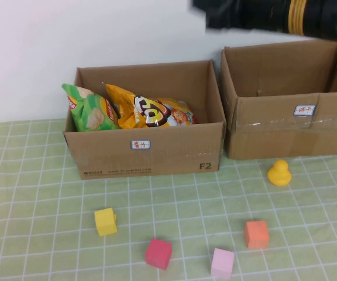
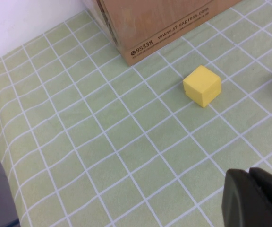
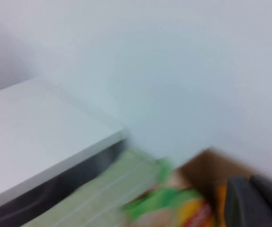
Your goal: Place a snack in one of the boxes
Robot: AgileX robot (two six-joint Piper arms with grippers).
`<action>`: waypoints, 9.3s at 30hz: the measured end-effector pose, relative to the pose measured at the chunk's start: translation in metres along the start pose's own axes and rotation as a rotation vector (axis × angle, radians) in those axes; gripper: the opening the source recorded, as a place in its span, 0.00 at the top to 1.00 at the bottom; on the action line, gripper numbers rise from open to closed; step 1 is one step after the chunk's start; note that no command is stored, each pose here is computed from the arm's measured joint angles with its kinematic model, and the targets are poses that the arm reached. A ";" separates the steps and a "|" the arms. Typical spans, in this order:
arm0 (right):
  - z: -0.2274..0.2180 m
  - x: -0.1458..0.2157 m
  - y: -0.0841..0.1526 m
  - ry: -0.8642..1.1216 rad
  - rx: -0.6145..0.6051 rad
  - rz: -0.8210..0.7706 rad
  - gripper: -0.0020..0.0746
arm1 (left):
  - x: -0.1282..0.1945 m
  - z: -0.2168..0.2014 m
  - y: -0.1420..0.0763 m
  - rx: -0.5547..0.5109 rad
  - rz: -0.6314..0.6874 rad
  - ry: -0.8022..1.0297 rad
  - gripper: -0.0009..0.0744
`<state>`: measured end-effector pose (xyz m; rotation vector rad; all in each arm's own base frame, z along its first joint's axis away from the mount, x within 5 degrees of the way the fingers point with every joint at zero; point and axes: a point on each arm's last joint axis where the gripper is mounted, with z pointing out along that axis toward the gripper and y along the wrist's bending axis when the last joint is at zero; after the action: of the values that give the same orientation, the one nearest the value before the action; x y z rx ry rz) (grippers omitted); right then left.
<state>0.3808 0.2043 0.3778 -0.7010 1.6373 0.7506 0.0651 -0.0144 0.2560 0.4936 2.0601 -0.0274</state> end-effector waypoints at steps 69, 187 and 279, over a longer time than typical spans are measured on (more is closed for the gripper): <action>-0.196 0.178 -0.126 0.678 1.095 0.099 0.98 | 0.000 0.000 0.000 0.001 -0.003 0.000 0.99; -0.341 0.196 0.118 0.226 0.748 0.077 0.98 | 0.075 0.030 -0.013 -0.135 -0.312 -0.258 0.99; -0.342 0.196 0.120 0.240 0.740 0.009 0.98 | 0.077 0.029 -0.010 -0.216 -0.314 -0.241 0.99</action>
<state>0.0473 -0.0008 0.2493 -0.2492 1.9596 0.0284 0.0521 -0.0040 0.1753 0.0289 1.8579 -0.0476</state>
